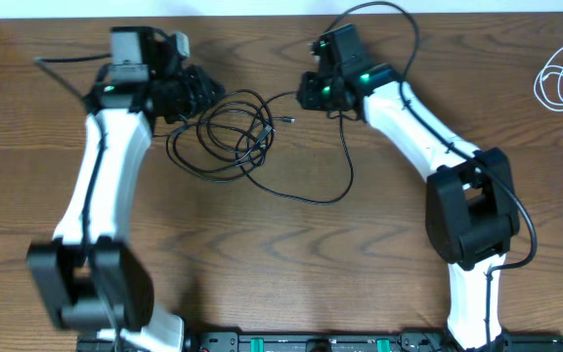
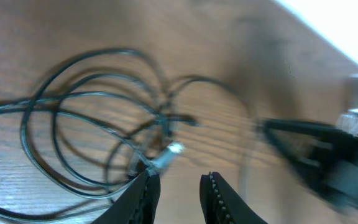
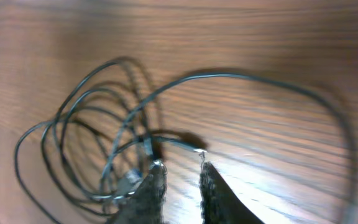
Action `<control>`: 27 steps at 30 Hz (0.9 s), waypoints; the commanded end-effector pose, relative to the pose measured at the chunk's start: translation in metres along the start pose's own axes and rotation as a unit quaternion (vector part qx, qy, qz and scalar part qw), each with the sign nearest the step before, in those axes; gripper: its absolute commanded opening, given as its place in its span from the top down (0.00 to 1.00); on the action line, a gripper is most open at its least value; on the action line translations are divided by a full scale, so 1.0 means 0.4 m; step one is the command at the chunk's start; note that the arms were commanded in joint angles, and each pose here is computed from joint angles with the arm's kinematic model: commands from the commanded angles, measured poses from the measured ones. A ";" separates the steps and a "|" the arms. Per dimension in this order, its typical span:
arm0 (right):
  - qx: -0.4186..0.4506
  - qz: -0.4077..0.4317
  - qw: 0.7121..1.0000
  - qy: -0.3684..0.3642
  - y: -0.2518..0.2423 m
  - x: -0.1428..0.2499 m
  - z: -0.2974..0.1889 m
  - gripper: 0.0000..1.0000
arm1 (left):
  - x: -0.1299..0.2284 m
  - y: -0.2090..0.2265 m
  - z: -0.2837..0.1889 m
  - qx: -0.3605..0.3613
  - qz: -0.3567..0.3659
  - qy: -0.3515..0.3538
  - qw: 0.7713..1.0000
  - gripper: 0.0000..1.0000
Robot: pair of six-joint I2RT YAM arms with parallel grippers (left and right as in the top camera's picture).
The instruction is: Untangle cables
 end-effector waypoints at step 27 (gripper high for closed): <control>0.033 -0.028 0.999 0.024 -0.048 0.013 0.006 0.64 | 0.136 0.182 0.224 -0.200 -0.064 0.111 0.971 0.66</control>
Point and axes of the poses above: each gripper's point midway between its finger pads, its own z axis out along the fingers, its own y axis along the line the jaws close on, x = y × z, the point moved 6 cm from there along -z, back along the fingers, and after that the axes turned 10 degrees about z, right-handed, at the moved point
